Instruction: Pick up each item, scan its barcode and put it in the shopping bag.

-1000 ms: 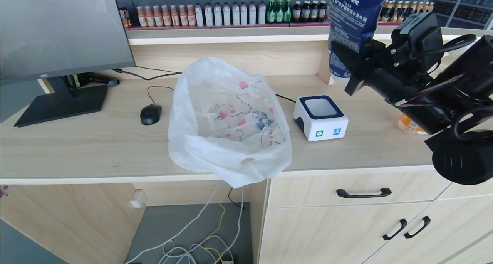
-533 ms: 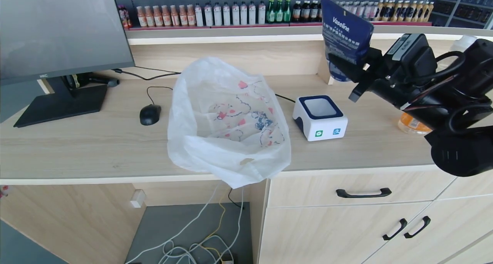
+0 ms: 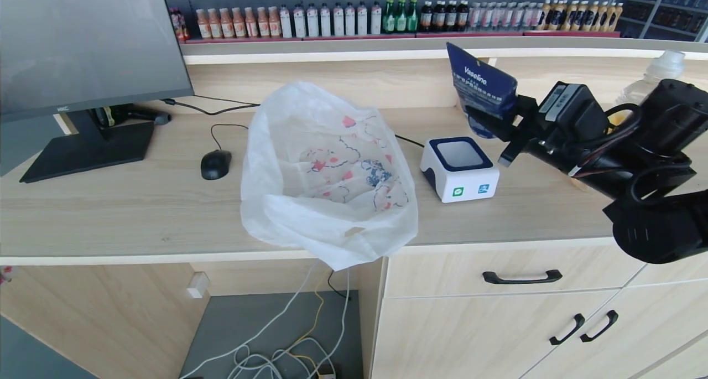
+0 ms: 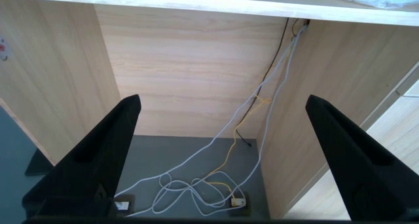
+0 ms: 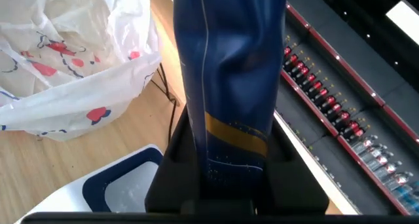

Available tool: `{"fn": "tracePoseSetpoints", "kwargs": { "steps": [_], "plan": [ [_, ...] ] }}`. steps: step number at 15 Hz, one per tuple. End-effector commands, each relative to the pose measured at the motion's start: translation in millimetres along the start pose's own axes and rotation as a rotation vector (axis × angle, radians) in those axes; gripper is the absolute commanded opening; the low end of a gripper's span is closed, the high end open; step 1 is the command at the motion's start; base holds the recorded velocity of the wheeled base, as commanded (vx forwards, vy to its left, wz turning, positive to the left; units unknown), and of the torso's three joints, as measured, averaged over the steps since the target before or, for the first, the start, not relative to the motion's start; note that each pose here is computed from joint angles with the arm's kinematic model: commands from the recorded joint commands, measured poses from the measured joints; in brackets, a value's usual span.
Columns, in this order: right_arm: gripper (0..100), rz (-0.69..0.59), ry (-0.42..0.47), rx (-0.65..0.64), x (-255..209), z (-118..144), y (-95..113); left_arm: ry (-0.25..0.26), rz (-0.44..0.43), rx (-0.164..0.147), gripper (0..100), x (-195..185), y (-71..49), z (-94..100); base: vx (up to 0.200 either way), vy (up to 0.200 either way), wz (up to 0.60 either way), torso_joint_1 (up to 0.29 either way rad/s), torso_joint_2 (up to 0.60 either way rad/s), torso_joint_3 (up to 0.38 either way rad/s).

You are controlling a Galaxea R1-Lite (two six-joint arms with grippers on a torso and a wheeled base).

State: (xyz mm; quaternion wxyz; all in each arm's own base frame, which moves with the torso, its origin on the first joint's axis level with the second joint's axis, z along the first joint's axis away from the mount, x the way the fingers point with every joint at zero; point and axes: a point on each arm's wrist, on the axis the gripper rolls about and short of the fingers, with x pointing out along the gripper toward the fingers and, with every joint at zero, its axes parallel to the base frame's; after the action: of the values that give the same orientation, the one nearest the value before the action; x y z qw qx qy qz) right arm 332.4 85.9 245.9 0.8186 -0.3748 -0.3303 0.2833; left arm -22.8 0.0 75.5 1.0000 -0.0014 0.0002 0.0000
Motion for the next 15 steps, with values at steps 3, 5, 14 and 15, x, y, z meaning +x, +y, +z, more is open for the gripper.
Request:
{"fn": "tracePoseSetpoints", "kwargs": {
  "steps": [3,5,14,15],
  "plan": [
    [0,0.05,-0.033,-0.035,-2,-2,5,0.0,-0.002,0.0,100,0,0.0,0.0,0.0,0.0,0.0,0.0,0.0,0.0],
    [0,0.054,-0.032,-0.045,-6,-13,5,0.0,0.0,0.0,100,0,0.0,0.0,0.0,0.0,0.0,0.0,0.0,0.0],
    [0,0.115,-0.048,-0.066,-9,-33,10,0.0,0.0,0.0,100,0,0.0,0.0,0.0,0.0,0.0,0.0,0.0,0.0],
    [0,0.124,-0.051,-0.065,-8,-34,12,0.0,0.0,0.0,100,0,0.0,0.0,0.0,0.0,0.0,0.0,0.0,0.0]
  ]
}}
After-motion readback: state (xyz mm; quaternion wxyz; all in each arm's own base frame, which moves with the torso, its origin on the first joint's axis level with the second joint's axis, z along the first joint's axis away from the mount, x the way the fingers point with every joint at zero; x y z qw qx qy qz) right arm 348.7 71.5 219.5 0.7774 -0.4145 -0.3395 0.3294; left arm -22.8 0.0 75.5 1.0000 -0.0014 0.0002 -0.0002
